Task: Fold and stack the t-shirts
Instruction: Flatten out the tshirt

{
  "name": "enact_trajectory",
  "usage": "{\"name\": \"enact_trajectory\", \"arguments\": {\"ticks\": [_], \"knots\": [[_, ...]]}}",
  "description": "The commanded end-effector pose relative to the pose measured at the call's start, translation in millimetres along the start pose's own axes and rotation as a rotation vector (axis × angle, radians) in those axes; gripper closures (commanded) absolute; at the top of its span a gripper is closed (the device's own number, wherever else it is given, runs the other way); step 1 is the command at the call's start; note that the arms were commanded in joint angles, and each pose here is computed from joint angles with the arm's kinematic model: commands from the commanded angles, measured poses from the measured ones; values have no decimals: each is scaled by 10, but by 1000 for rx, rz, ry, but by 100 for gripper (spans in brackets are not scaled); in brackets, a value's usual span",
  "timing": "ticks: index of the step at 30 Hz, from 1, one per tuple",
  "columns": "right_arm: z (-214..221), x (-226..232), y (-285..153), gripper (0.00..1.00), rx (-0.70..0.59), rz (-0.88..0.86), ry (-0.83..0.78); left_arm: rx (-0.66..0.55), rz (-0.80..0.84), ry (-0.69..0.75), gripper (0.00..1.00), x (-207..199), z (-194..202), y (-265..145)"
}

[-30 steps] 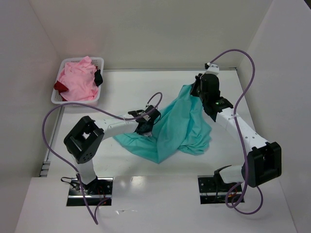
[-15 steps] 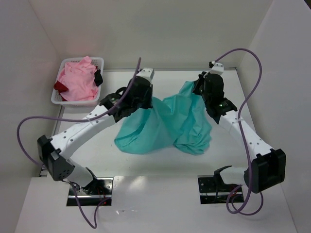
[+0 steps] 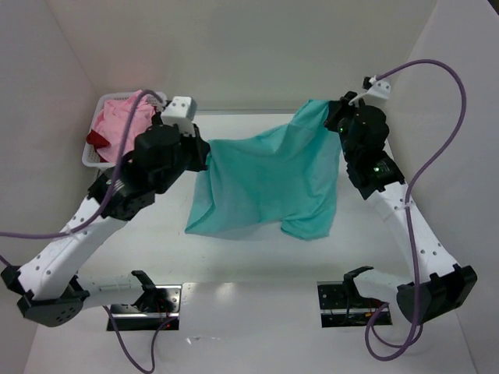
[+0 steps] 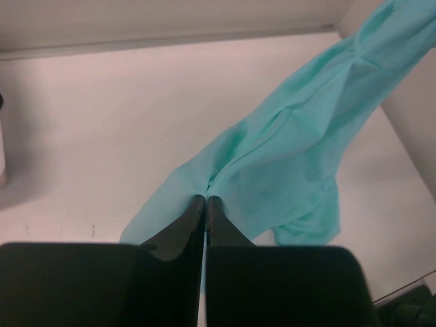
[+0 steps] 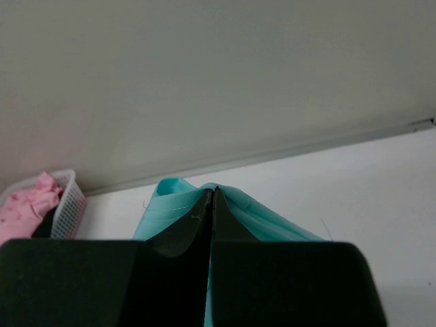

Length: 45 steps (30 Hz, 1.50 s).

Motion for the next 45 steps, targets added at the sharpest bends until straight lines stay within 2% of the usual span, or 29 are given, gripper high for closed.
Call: {"name": "enact_trajectory", "arguments": {"ticks": [1,5,8,12,16,21,27,29,37,41,45], "knots": [[-695,91,-250,100,-194,-32,25,-171,5,-51,100,103,-400,-377],[-1164,184,-535,100,-296,-94,62,-259,28,-140,100,140,-619,-660],[-1370,215,-702,100,-342,-129,68,-299,2,-177,100,231,-641,-805],[-1463,197,-828,100,-358,-133,52,-306,-168,-185,100,452,-474,-802],[-1501,169,-864,100,-386,-117,46,-336,-430,-181,100,683,-370,-716],[-1593,159,-916,100,-409,-103,46,-404,-580,-184,100,797,-393,-657],[-1781,191,-1019,100,-469,-126,47,-530,-616,-177,100,747,-722,-629],[-1813,191,-1039,100,-478,-126,41,-534,-640,-143,100,750,-768,-625],[-1933,193,-1113,100,-517,-128,22,-635,-582,-182,100,725,-1046,-810],[-1872,187,-1096,100,-482,-124,31,-584,-462,-143,100,601,-1085,-760],[-1747,96,-1127,100,-439,-78,21,-447,-386,-67,100,502,-903,-594]]}}
Point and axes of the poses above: each gripper's point midway between its finger pads, its own y axis out along the fingers, its own x axis along the line the jaws close on, z = x × y, the point moved 8 cm from there along -y, back along the fingers, and after that the axes turned 1 degree about y, right-handed, at the moved point
